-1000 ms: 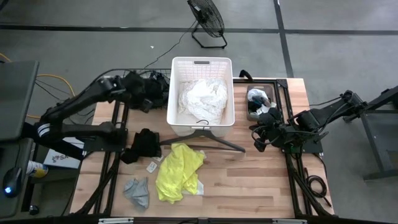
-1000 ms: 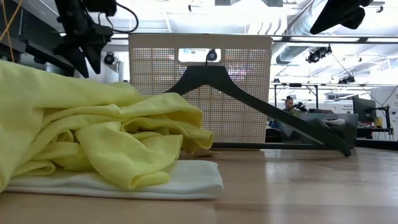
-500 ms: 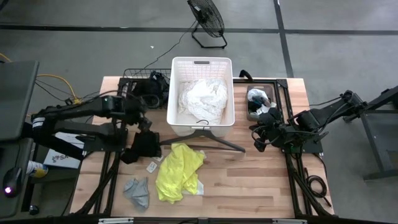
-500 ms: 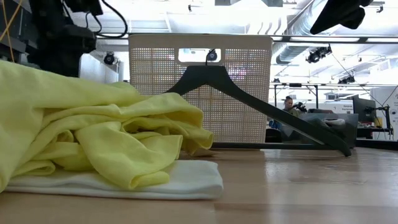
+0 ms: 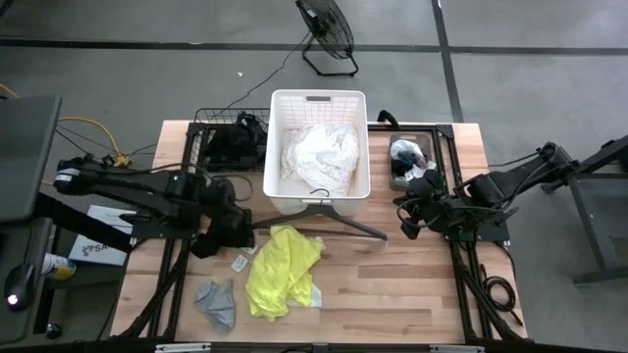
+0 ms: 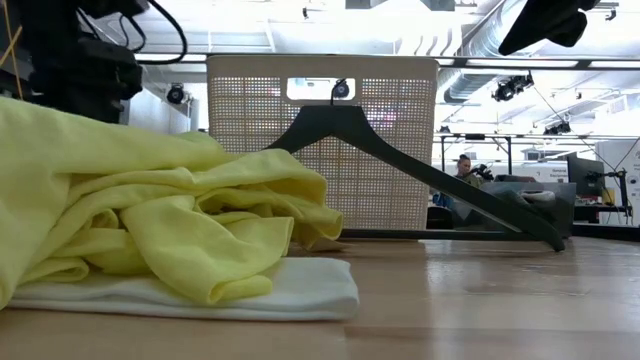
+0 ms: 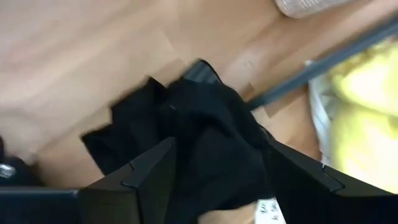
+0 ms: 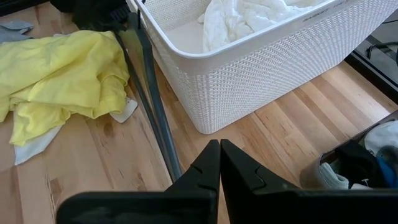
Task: Pick & Place Cloths
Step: Put the black underwear into the wire basket
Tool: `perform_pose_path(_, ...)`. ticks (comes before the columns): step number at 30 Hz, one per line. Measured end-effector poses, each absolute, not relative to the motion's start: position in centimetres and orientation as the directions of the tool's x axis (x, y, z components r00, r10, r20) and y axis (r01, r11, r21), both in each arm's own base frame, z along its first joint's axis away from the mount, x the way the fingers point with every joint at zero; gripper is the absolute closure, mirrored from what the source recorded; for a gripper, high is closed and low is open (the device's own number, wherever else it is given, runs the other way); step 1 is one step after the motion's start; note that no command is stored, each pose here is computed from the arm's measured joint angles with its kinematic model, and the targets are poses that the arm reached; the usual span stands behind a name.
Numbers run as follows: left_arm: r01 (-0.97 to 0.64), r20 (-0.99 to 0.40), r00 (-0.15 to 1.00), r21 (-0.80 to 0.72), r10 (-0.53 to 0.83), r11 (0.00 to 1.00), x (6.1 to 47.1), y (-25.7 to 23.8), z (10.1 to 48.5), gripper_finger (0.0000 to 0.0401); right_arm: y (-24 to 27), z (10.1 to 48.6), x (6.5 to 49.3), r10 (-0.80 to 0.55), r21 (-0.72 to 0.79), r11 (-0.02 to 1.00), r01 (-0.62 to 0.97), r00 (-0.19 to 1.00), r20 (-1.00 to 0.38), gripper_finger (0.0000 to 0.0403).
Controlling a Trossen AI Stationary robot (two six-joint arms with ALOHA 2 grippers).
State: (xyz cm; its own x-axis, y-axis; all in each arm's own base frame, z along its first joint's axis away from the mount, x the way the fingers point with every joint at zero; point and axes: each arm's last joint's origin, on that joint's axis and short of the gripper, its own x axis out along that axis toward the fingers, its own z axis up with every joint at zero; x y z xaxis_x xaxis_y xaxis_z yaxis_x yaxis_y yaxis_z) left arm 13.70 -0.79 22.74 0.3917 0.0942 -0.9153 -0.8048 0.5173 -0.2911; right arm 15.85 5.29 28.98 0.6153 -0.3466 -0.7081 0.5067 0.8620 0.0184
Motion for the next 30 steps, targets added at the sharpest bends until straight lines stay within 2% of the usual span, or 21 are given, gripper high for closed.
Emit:
perform_pose_path(6,-0.848,-0.931,0.351,-0.268,0.105,0.457,13.4,-2.3,21.7,0.0167,5.3,29.0,15.9,-0.347,0.018,0.862,0.507,0.615,-0.708,0.0400)
perform_pose_path(14,-0.876,-0.958,0.271,-0.202,0.098,0.438,14.2,-3.9,20.2,0.0167,5.3,29.0,15.8,-0.347,0.018,0.862,0.507,0.616,-0.708,0.0400)
perform_pose_path(20,-0.871,-0.966,0.238,-0.166,0.102,0.462,15.8,-5.0,18.8,0.0167,5.3,29.0,15.8,-0.347,0.019,0.862,0.507,0.616,-0.708,0.0400)
perform_pose_path(26,-0.873,-0.984,0.134,-0.059,0.121,0.484,16.6,-5.3,17.1,0.0167,5.3,29.0,15.8,-0.347,0.019,0.862,0.507,0.616,-0.708,0.0400)
perform_pose_path(30,-0.855,-0.984,0.136,-0.056,0.119,0.515,17.3,-5.5,16.4,0.0167,5.3,29.0,15.8,-0.347,0.019,0.862,0.507,0.616,-0.708,0.0400)
